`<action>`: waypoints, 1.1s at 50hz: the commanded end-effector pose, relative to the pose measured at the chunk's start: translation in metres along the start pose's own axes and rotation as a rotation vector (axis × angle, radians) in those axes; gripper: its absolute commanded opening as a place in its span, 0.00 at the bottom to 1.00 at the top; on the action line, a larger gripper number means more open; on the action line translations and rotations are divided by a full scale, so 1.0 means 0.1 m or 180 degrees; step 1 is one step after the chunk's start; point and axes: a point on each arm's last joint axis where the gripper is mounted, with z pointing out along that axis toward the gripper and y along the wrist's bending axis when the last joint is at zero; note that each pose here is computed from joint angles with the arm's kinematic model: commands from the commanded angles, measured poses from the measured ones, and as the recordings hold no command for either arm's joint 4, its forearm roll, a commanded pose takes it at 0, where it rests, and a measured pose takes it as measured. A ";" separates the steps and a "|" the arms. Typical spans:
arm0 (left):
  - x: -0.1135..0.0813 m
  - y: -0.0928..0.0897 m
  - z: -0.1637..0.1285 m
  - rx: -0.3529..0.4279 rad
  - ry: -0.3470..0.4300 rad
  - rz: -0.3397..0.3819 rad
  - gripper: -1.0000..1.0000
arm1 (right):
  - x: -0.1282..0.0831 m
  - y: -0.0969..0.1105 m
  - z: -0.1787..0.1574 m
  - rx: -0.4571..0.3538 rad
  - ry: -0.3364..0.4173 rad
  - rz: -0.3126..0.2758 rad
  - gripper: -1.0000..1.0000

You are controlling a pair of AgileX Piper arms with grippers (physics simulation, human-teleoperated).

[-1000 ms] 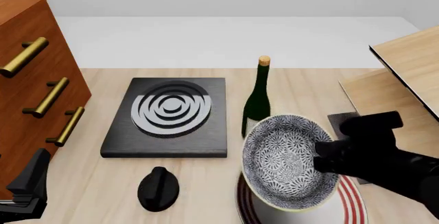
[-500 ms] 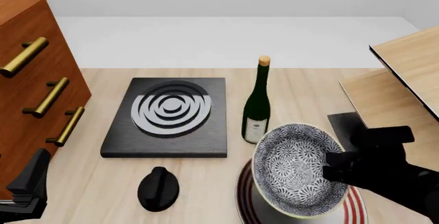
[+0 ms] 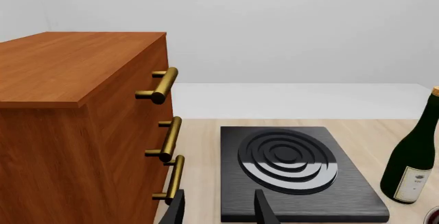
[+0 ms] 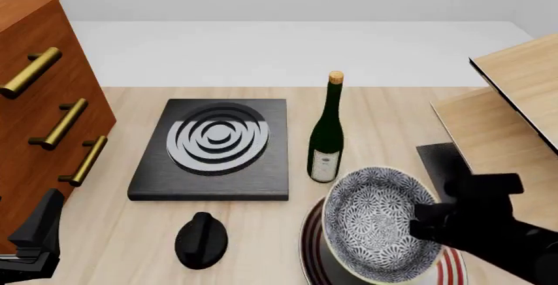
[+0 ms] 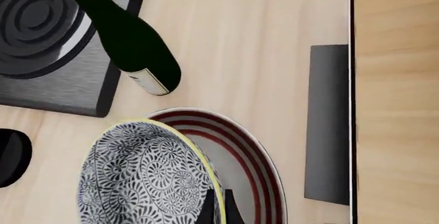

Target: Pick up the akita bowl and put it on the plate.

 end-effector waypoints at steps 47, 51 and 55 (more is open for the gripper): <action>0.00 0.00 0.00 -0.0001 0.0000 0.0000 1.00 | -0.03 -0.06 0.08 0.0093 0.0041 0.0121 1.00; 0.00 0.00 0.00 0.0000 0.0000 -0.0001 1.00 | -0.08 -0.06 0.02 0.0101 -0.0004 0.0096 1.00; 0.00 0.00 0.00 0.0000 -0.0001 0.0000 1.00 | -0.12 -0.06 -0.03 0.0107 -0.0039 0.0081 1.00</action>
